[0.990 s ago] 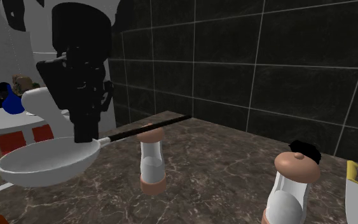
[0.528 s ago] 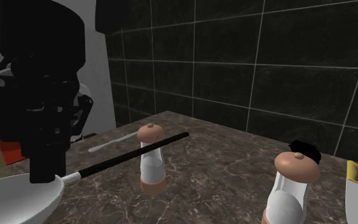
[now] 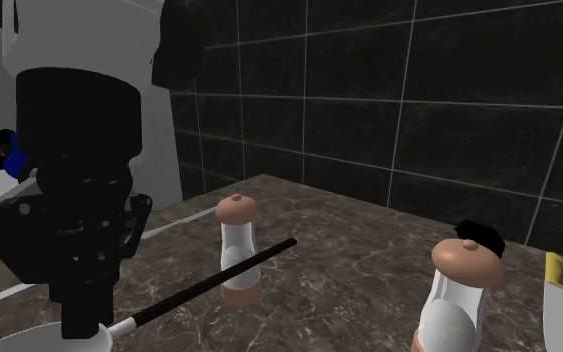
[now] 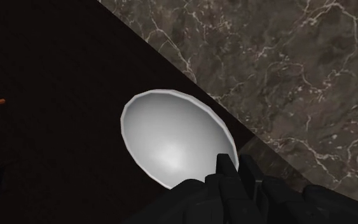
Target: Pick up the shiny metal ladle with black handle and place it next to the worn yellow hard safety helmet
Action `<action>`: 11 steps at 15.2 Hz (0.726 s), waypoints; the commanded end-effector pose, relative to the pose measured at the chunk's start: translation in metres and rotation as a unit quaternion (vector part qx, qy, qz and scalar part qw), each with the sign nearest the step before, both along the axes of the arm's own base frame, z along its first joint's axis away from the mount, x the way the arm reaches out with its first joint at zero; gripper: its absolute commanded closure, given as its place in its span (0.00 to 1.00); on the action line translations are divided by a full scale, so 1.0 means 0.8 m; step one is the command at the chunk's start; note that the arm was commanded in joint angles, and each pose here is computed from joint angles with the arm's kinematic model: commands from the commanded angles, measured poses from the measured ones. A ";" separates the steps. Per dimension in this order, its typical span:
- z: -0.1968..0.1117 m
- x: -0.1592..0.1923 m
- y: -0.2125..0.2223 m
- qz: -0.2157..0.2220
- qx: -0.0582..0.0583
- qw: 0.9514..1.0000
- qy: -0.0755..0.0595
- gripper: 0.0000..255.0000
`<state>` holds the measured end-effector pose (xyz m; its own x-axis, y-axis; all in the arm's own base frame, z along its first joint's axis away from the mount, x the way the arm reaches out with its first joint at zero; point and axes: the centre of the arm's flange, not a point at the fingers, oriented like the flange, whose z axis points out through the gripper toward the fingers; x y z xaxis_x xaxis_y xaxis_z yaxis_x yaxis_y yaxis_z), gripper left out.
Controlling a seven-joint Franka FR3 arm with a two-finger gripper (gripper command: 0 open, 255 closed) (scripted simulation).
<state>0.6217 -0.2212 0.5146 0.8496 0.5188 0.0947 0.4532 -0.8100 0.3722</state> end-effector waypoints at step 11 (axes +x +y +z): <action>-0.079 0.000 0.000 0.000 0.000 1.000 0.000 1.00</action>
<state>0.6214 -0.2211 0.4555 0.8496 0.5188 0.0946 0.4532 -0.8100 0.3721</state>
